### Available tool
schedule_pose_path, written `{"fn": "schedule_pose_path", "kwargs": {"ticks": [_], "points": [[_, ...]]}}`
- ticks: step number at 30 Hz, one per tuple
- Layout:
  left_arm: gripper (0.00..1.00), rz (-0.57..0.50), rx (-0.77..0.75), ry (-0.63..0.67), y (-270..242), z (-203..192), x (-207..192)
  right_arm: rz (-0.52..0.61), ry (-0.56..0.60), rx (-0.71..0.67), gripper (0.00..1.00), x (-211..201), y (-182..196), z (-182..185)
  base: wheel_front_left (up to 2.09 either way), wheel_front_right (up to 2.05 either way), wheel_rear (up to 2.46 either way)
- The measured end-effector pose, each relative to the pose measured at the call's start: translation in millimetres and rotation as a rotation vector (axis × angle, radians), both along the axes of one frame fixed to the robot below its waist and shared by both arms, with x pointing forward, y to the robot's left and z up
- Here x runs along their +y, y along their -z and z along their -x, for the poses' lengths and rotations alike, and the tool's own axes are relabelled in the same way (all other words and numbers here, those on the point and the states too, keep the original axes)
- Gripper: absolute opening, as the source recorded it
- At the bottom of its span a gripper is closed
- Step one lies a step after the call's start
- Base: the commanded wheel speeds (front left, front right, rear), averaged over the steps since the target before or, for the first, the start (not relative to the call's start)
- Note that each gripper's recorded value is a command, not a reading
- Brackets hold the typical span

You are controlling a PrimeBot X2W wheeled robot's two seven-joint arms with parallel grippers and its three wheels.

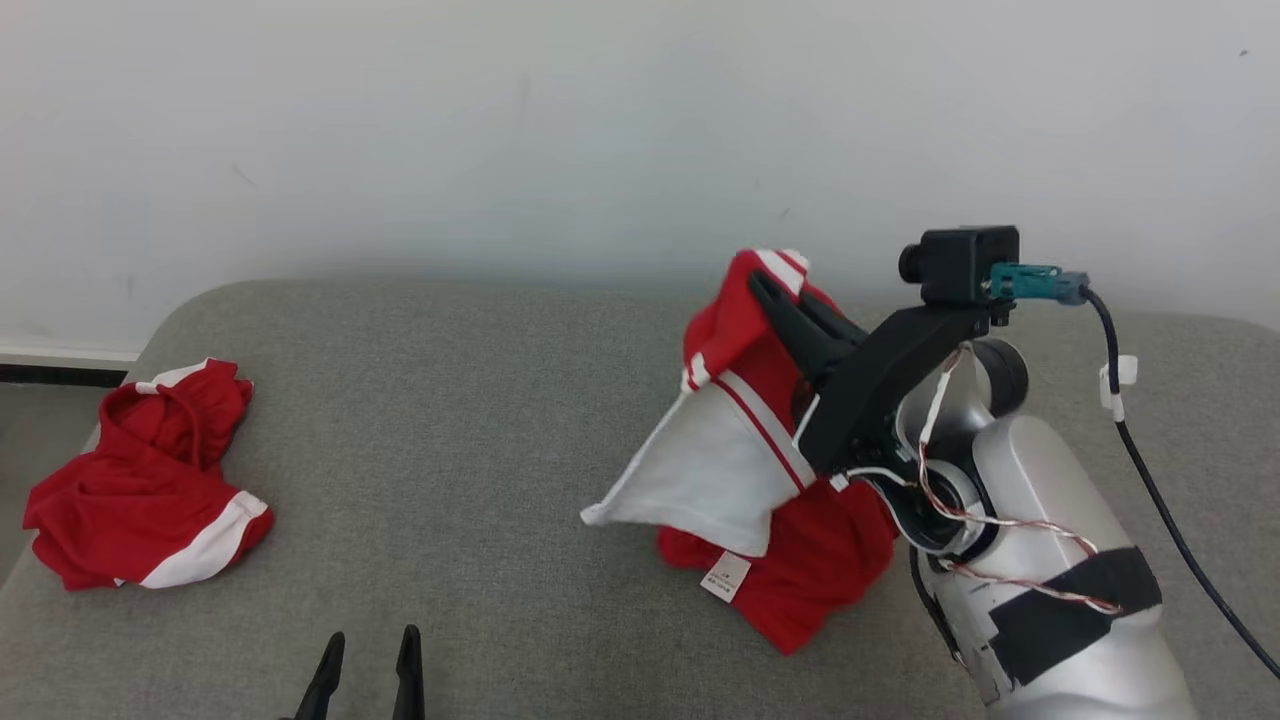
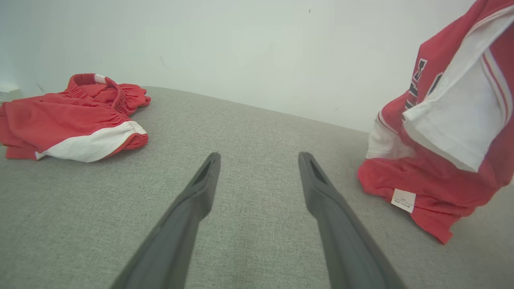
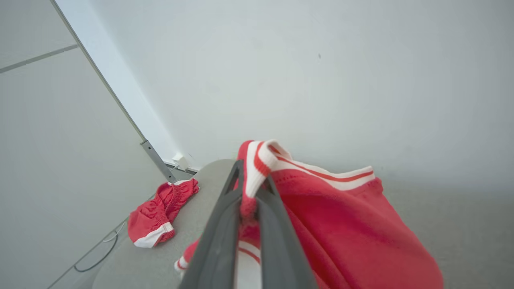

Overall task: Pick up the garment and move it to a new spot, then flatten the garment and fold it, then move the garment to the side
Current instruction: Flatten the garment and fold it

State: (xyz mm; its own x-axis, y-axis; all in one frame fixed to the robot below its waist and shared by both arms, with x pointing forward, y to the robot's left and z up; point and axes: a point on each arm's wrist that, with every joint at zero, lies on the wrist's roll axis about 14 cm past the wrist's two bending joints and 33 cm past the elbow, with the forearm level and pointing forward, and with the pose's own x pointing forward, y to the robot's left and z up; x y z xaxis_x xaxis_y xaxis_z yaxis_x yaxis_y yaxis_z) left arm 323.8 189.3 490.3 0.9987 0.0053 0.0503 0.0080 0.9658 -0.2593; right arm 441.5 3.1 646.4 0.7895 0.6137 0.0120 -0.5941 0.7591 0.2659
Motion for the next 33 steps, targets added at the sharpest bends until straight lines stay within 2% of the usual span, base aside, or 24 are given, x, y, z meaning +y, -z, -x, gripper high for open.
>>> {"fn": "schedule_pose_path", "kwargs": {"ticks": [2, 3, 4, 5, 8, 10, 12, 13, 16, 19, 25, 28, 33], "points": [[1.00, 0.000, -0.001, 0.005, 0, 0, -2, -0.094, -0.036, -0.036, 0.00, 9, -23, 2, 0.00, 0.00, 0.00], [1.00, 0.000, -0.001, 0.005, 0, 0, -2, -0.094, -0.036, -0.036, 0.00, 9, -23, 2, 0.00, 0.00, 0.00], [1.00, -0.001, 0.001, 0.007, 0, -1, -2, -0.204, -0.074, -0.087, 0.00, 16, -53, 4, 0.00, 0.00, 0.00], [1.00, -0.001, 0.001, 0.007, 0, -1, -2, -0.204, -0.074, -0.087, 0.00, 16, -53, 4, 0.00, 0.00, 0.00], [1.00, -0.002, 0.003, 0.010, 1, -1, -3, -0.417, -0.120, -0.162, 0.00, 18, -103, 9, 0.00, 0.00, 0.00], [1.00, -0.003, 0.002, 0.010, 0, -2, -2, -0.603, -0.120, -0.211, 0.00, 6, -137, 10, 0.00, 0.00, 0.00], [1.00, -0.005, 0.002, 0.012, 0, -3, -2, -0.676, -0.079, -0.255, 0.00, -6, -152, 4, 0.00, 0.00, 0.00], [1.00, -0.005, 0.002, 0.012, 0, -4, -2, -0.676, -0.046, -0.260, 0.00, -12, -150, -2, 0.00, 0.00, 0.00], [1.00, -0.006, 0.005, 0.022, 1, -5, -5, -0.653, 0.064, -0.185, 0.00, -31, -117, -24, 0.00, 0.00, 0.00], [1.00, -0.006, 0.009, 0.033, 2, -7, -9, -0.621, 0.205, -0.072, 0.00, -61, -61, -44, 0.00, 0.00, 0.00], [1.00, -0.003, 0.023, 0.059, 6, -12, -18, -0.547, 0.536, 0.081, 0.00, -153, 50, -51, 0.00, 0.00, 0.00], [1.00, -0.003, 0.027, 0.069, 7, -15, -21, -0.556, 0.647, 0.117, 0.00, -186, 79, -45, 0.00, 0.00, 0.00], [1.00, -0.004, 0.030, 0.087, 8, -20, -26, -0.582, 0.779, 0.129, 0.00, -230, 104, -30, 0.00, 0.00, 0.00]]}}
